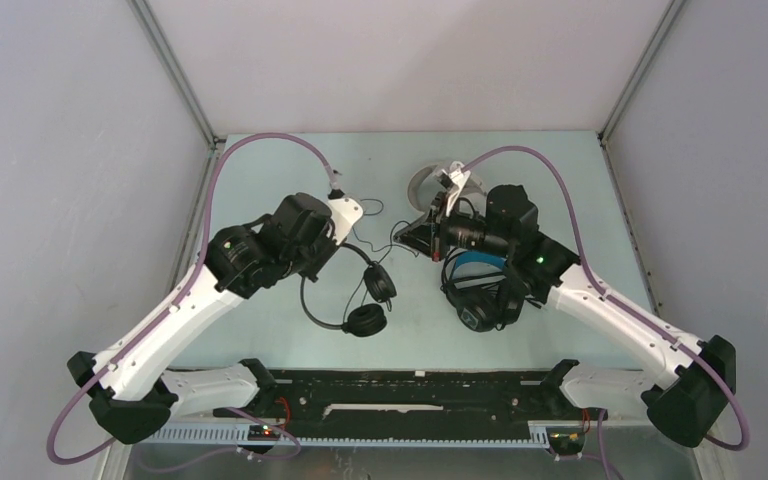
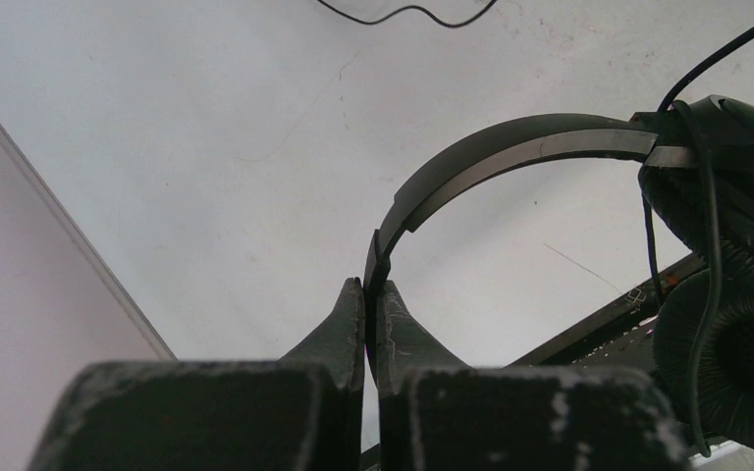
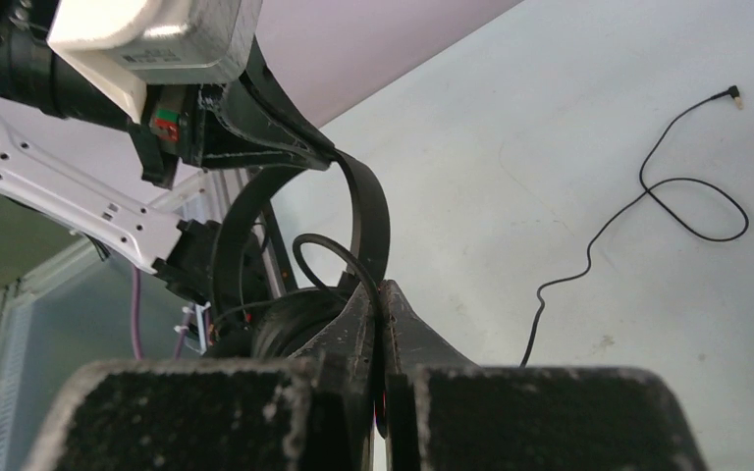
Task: Wrap the headphones
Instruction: Wrap the headphones cable around the headphones.
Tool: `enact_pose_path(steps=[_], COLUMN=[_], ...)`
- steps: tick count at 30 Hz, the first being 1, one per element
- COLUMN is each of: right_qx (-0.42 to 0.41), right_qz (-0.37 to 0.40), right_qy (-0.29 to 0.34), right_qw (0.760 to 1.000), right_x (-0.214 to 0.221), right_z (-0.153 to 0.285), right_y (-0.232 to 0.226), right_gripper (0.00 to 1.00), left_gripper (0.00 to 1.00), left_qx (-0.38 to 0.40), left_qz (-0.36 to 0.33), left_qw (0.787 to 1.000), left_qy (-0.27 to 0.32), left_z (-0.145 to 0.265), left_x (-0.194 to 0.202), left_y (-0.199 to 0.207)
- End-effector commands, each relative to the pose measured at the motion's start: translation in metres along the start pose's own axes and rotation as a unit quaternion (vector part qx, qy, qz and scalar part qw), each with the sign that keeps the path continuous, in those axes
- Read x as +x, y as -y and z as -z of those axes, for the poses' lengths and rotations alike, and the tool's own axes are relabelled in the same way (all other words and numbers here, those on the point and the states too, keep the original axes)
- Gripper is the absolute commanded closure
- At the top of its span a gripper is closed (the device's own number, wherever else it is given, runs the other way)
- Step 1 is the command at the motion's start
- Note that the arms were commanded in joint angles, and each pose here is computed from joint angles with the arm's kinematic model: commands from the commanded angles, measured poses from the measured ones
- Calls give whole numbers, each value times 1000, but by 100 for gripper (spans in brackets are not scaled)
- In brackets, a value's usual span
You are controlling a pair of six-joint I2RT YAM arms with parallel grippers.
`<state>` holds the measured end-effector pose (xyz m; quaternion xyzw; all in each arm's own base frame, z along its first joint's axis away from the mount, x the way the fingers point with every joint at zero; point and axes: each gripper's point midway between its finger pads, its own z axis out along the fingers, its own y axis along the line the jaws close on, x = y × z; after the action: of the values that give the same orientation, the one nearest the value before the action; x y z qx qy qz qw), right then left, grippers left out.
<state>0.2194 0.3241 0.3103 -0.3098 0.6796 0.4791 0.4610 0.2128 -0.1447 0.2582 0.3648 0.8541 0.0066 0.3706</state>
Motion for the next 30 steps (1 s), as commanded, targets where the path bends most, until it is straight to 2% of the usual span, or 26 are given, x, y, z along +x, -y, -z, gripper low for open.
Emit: enact_pose_path(steps=[1, 6, 15, 30], right_qx=[-12, 12, 42, 80], right_qz=[-25, -36, -50, -46], right_qy=[29, 38, 14, 11], right_qw=[999, 999, 998, 996], right_x=[-28, -37, -36, -39], right_z=[4, -1, -10, -12], right_y=[-18, -9, 4, 21], right_gripper=[100, 100, 100, 100], left_gripper=[100, 100, 100, 100], left_qx=[18, 44, 80, 94], left_qz=[-2, -12, -27, -37], left_qw=[999, 998, 995, 993], left_qy=[38, 47, 56, 62], left_z=[-2, -3, -7, -14], left_x=[-14, -13, -11, -9], left_y=[7, 16, 30, 38])
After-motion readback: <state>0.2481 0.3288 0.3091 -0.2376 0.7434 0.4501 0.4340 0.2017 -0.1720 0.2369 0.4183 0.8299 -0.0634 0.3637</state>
